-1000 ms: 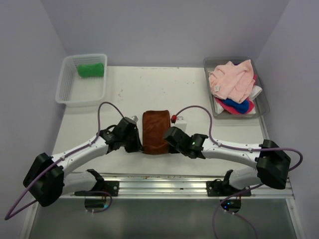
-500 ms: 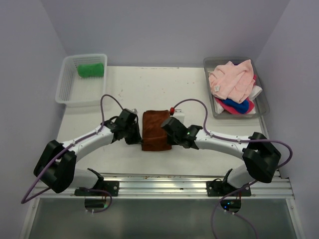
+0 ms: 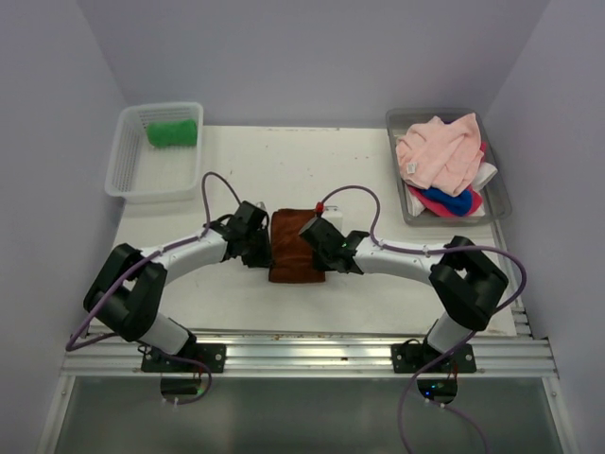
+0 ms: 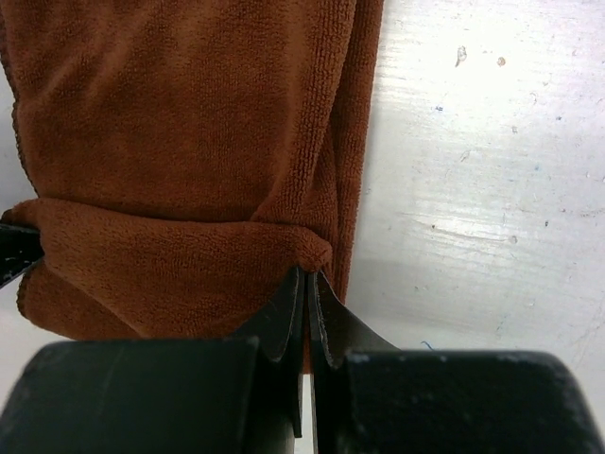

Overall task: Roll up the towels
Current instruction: Roll the towel

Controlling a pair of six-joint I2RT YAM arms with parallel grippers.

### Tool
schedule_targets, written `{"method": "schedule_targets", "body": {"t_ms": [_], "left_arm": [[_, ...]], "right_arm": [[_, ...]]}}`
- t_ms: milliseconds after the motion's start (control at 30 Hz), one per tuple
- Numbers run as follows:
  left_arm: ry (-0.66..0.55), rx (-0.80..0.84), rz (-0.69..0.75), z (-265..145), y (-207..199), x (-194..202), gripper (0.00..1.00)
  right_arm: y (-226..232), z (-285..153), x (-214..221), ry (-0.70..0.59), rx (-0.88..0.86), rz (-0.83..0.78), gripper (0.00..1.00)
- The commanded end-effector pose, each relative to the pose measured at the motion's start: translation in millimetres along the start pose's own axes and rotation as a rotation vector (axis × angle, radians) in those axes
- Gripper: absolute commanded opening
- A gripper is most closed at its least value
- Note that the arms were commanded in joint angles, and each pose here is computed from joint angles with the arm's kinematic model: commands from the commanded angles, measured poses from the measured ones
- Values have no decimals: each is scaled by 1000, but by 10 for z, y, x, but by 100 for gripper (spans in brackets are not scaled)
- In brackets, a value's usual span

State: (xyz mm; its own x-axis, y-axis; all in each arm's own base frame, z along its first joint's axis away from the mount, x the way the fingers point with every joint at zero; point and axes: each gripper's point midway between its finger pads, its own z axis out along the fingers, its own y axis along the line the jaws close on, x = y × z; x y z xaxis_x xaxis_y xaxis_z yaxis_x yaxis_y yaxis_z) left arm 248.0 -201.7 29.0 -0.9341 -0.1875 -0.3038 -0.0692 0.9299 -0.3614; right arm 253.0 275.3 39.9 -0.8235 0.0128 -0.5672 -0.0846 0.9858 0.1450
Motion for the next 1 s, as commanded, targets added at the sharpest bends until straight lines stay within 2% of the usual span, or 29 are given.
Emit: {"method": "schedule_targets", "body": {"t_ms": [0,67,100,133,167,267,367,400,467,500,533,567,600,667,967], "left_arm": [[-142,7,25,-188,-85,-345,30],[-199,-18,23,-292,-65,-458,40],[-234,-17,27,-394,-75,-513,49],[-251,-14,27,-446,-86,-540,51],[-265,-6,28,-502,-101,-559,52],[-290,58,29,-653,-213,-551,51],[-266,112,39,-663,-320,-424,40],[-245,155,45,-651,-399,-375,30],[-219,207,59,-583,-486,-266,21],[-193,246,61,-568,-540,-206,14],[-174,255,58,-515,-542,-165,11],[-165,258,56,-480,-534,-138,8],[-159,252,58,-421,-522,-132,4],[-161,241,62,-369,-513,-153,2],[-157,205,112,48,-495,-258,0]], "right_arm": [[36,-34,-179,-46,0,11,0],[5,-81,-187,-48,6,13,8],[20,-161,-244,-64,-10,23,12],[23,-203,-263,-71,-15,24,16],[21,-249,-290,-80,-24,28,26],[68,-416,-346,-107,-66,29,44],[139,-509,-338,-113,-86,16,48],[155,-520,-334,-116,-84,15,49],[232,-513,-297,-113,-101,7,45],[266,-502,-281,-108,-109,5,41],[319,-492,-250,-98,-126,1,35],[339,-448,-219,-87,-124,-4,23],[364,-432,-217,-83,-130,-3,20],[384,-395,-223,-83,-128,-2,13],[153,96,-193,-12,-41,-8,12]]}}
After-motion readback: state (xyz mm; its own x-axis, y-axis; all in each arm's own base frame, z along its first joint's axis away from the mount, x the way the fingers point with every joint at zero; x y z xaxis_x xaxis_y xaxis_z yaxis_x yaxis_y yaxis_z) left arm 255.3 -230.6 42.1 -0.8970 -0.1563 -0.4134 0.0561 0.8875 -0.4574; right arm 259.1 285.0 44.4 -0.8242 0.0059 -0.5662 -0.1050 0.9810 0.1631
